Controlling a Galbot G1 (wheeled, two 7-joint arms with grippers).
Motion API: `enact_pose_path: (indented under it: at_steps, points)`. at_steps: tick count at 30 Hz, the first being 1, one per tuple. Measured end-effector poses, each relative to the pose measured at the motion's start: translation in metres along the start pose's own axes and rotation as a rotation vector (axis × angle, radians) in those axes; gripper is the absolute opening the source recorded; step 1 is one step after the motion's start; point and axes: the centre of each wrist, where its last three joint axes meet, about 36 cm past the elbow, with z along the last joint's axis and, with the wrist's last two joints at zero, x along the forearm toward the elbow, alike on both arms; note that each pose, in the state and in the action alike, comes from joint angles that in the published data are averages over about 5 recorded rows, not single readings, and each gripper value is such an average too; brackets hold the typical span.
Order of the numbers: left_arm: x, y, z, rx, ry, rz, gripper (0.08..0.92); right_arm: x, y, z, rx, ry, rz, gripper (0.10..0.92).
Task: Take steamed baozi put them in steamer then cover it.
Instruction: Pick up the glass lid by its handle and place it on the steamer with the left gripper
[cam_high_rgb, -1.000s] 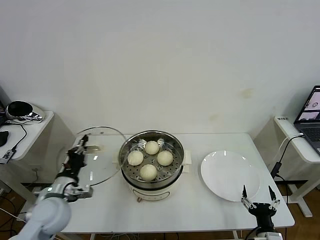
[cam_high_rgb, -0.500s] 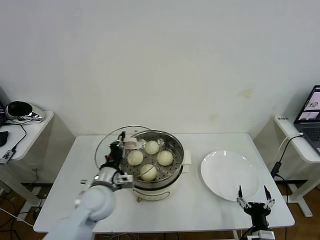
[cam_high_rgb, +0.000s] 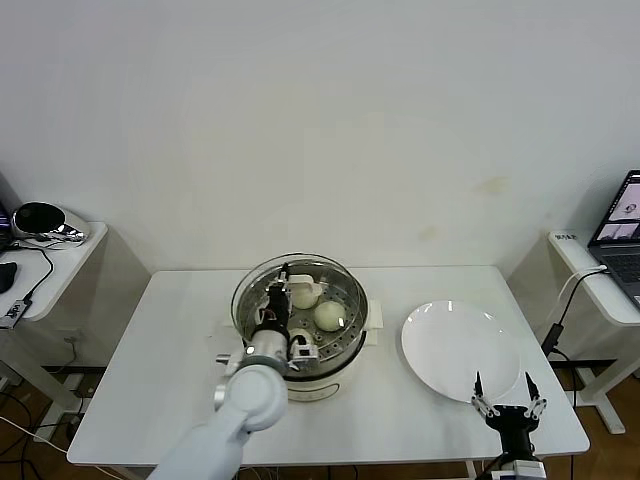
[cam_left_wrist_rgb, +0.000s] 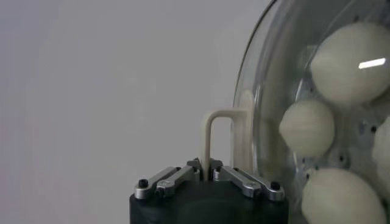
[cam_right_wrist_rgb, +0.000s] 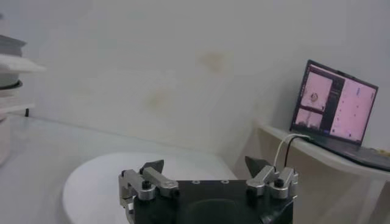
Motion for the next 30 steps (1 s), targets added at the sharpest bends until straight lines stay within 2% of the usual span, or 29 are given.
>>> enact_pose_path:
  at_steps: [13,30]
  points:
    - [-0.006,-0.013,-0.021,-0.017,0.017,0.015,0.145,0.003,-0.001,0.005,0.004,0.005,-0.004,0.823]
    - [-0.001,-0.019,-0.020,-0.023,0.036,0.028,0.145,0.003,0.001,0.007,0.004,0.005,-0.009,0.823]
